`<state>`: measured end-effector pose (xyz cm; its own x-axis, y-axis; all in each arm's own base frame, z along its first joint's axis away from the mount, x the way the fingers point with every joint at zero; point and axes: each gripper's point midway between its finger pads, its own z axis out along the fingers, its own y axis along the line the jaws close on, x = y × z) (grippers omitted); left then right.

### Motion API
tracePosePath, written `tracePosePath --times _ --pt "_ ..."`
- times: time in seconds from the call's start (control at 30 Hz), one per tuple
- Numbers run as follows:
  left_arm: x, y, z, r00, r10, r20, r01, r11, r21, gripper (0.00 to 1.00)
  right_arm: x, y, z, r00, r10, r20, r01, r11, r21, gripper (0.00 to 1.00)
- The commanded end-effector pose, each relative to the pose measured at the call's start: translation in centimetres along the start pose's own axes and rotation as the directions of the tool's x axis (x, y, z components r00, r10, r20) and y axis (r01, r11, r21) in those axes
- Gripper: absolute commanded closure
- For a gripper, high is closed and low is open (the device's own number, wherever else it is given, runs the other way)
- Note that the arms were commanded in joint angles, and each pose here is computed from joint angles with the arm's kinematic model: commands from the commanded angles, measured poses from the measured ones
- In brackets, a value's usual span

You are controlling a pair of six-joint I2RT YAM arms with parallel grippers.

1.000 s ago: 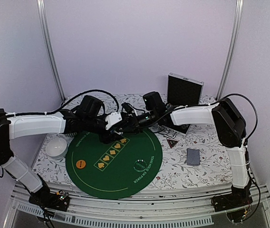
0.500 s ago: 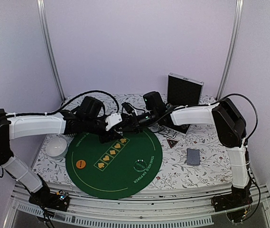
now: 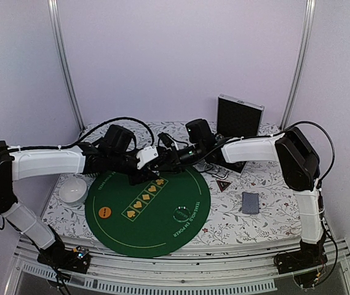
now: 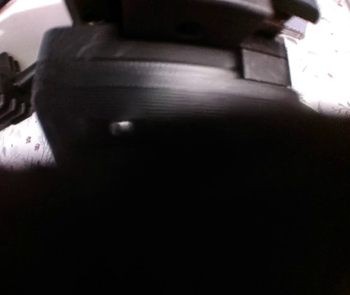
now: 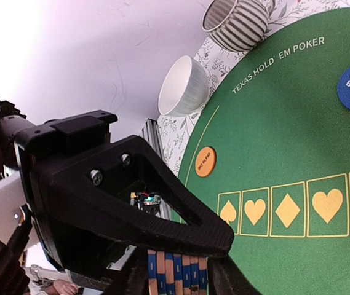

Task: Distribute texas hold em gaming equipment
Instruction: Pass from the right arm to the left

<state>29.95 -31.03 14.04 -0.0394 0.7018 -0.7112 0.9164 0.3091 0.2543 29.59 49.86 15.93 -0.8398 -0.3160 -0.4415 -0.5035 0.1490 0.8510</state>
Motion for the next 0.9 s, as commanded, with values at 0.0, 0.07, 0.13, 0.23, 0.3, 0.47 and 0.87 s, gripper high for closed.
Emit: tracePosePath --times 0.0,0.07,0.13,0.23,0.3,0.47,0.87 --pt "-1.0 1.1 -0.4 0.999 -0.04 0.025 0.041 0.999 -0.036 1.0 -1.3 2.0 -1.7 0.997 -0.051 0.059 0.051 0.999 0.009 0.58" --pt "-0.7 1.2 -0.2 0.998 -0.064 0.008 0.065 0.998 -0.022 1.0 -1.5 1.7 -2.4 0.996 -0.051 0.074 0.049 0.999 0.024 0.43" --pt "-0.4 1.3 0.1 0.996 -0.087 -0.01 0.087 0.996 -0.006 1.0 -1.9 1.6 -3.1 0.994 -0.055 0.09 0.052 0.998 0.037 0.33" --pt "0.3 1.9 0.2 0.991 -0.13 -0.04 0.13 0.991 -0.005 1.0 -2.2 1.3 -4.2 0.991 -0.063 0.116 0.056 0.996 0.063 0.05" --pt "1.2 3.3 0.1 0.982 -0.182 -0.058 0.18 0.983 -0.035 1.0 -2.6 1.0 -5.4 0.987 -0.069 0.144 0.057 0.994 0.091 0.01" --pt "4.3 9.5 -1.1 0.917 -0.393 -0.072 0.378 0.911 -0.168 1.0 -3.1 -0.9 -9.2 0.971 -0.076 0.227 0.026 0.977 0.213 0.01" --pt "17.8 17.8 0.9 0.677 -0.709 -0.197 0.613 0.692 -0.383 1.0 -2.7 -2.9 -12.8 0.958 -0.162 0.238 0.041 0.894 0.446 0.01"
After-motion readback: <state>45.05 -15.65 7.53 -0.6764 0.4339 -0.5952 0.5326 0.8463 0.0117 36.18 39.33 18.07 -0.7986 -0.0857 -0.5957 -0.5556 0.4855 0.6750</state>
